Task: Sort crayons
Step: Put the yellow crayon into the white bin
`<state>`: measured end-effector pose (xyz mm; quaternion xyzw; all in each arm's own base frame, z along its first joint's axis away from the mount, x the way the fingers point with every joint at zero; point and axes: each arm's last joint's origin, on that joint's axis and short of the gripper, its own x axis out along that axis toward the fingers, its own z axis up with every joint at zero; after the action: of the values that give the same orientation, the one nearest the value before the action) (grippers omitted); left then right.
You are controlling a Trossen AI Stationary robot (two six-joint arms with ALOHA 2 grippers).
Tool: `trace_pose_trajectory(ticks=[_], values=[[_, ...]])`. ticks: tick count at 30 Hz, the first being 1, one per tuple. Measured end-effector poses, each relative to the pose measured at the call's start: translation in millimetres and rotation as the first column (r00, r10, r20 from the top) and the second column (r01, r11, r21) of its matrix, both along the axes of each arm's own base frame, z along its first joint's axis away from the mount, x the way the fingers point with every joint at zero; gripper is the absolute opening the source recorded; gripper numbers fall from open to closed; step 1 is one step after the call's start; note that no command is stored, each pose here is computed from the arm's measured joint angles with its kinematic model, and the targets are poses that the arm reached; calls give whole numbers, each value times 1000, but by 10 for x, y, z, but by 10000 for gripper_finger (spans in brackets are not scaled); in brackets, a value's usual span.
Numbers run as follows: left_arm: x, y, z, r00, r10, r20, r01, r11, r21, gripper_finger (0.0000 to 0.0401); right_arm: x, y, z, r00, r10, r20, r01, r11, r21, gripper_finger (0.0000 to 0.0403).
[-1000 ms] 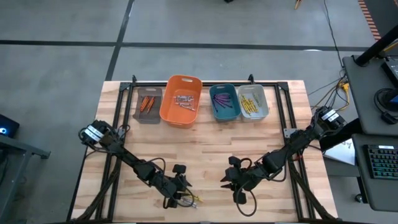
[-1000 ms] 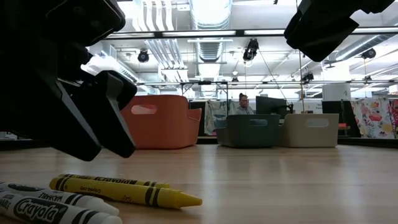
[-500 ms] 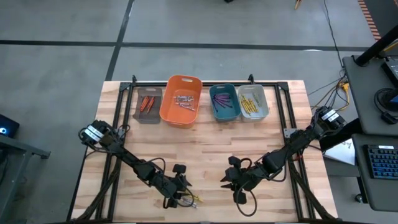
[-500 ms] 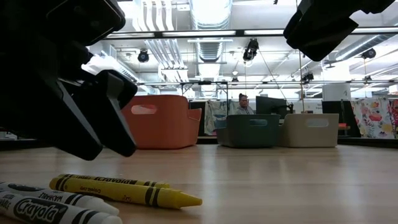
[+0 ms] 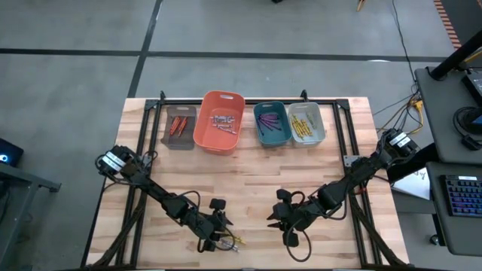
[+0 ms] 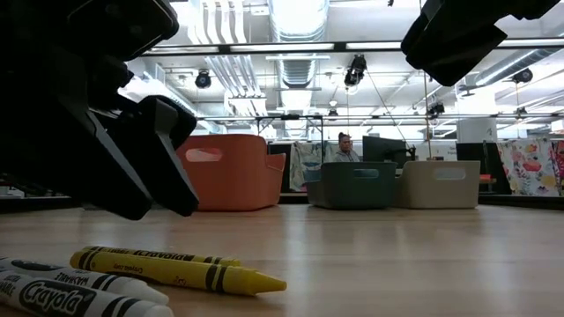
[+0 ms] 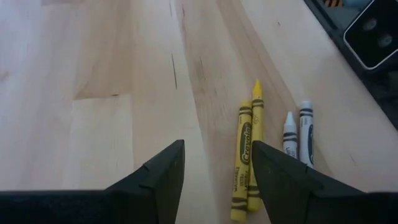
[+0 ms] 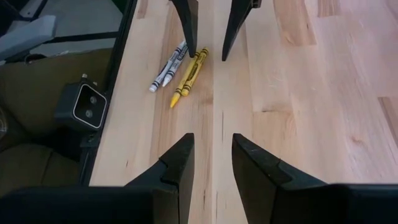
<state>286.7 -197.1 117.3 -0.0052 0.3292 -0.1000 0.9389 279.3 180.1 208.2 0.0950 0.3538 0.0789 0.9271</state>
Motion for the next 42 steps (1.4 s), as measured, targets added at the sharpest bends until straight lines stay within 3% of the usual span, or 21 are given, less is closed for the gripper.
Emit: trace_pose_trajectory(ticks=[24, 30, 42], values=[[14, -15, 21, 1000, 1, 25, 0, 1000, -21, 169, 4, -6, 2, 1000, 3, 18, -2, 999, -38, 98], [22, -21, -119, 1000, -4, 0, 4, 1000, 4, 169, 3, -6, 2, 1000, 8, 19, -7, 999, -43, 98], [38, -21, -137, 1000, -8, 11, 8, 1000, 6, 169, 3, -6, 1, 1000, 9, 19, -8, 999, -45, 98]])
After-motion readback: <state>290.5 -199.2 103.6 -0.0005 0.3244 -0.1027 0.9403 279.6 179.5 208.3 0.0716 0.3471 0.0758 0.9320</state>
